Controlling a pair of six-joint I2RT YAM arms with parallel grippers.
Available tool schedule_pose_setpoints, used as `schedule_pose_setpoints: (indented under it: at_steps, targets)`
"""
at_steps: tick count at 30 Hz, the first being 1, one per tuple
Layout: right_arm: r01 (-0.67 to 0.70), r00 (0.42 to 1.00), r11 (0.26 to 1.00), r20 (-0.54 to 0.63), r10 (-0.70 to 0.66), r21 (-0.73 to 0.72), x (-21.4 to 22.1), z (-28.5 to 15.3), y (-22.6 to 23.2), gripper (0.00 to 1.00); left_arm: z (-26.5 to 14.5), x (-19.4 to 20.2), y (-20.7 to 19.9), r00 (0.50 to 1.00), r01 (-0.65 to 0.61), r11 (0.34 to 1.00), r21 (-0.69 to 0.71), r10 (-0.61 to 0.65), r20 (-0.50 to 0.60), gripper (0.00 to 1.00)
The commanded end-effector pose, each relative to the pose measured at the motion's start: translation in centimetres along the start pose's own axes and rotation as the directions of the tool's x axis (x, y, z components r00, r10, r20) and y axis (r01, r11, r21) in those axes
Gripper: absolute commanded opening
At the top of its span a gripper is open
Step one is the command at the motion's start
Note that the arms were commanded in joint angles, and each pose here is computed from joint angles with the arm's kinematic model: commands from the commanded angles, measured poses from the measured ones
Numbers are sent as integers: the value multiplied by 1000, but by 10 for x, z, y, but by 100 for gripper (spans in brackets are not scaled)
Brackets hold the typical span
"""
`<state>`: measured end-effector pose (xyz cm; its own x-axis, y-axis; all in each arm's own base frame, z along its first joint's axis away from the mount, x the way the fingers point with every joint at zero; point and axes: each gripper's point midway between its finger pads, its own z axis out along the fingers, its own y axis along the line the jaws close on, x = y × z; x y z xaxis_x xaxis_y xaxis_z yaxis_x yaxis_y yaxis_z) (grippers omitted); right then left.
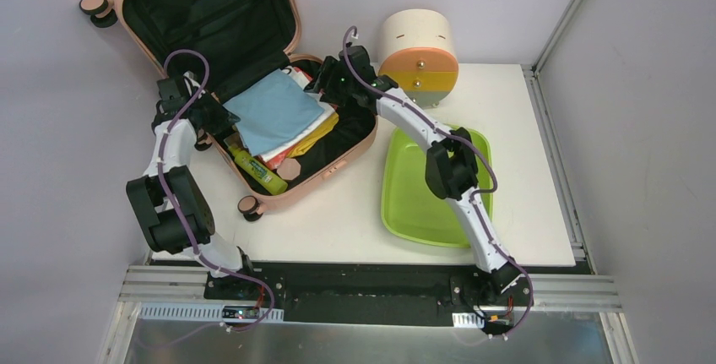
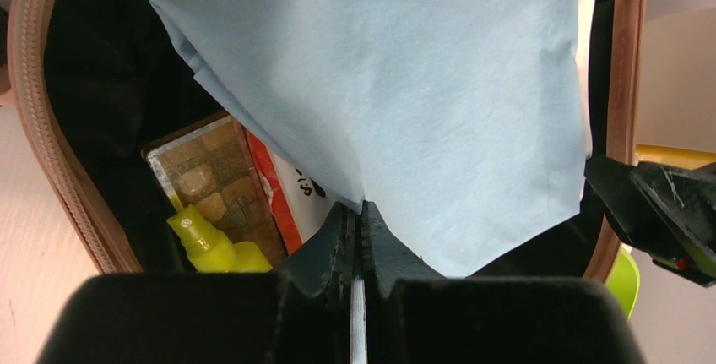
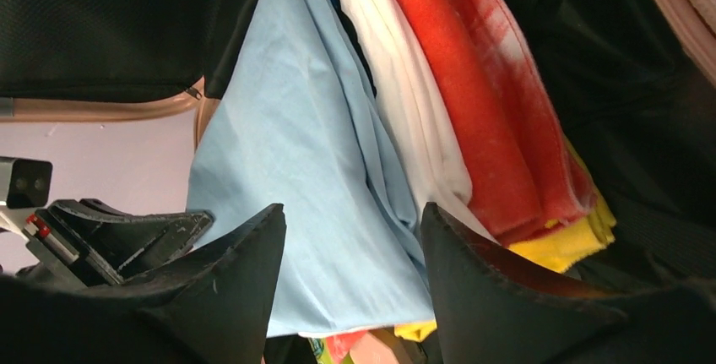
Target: Open, take out, and arrange the luggage
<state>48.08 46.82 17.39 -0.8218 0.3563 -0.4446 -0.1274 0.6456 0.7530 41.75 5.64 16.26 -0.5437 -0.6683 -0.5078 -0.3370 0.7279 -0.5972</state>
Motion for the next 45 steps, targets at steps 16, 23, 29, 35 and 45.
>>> schedule_pose_setpoints:
  at_steps: [16, 23, 29, 35, 45]
  targets:
    - [-54, 998, 986, -37, 49, -156, 16, 34, 28, 57, -7, -10, 0, 999, -54, 998, 16, 54, 6, 0]
    - [-49, 999, 985, -21, 46, -167, 18, 39, 31, 50, -7, -10, 1, 999, -45, 999, 10, 44, 6, 0]
    - [-33, 999, 981, -6, 32, -193, 16, 40, 37, 32, -7, -9, 1, 999, -40, 999, 13, 40, 3, 0]
    - [54, 998, 968, 41, -46, -245, 6, 24, 58, 0, -11, -8, -1, 1000, -23, 1000, 14, 23, 9, 0]
    - [192, 980, 946, 99, -171, -261, -2, -20, 91, 0, -26, -5, -10, 999, 41, 999, 10, -41, 26, 0]
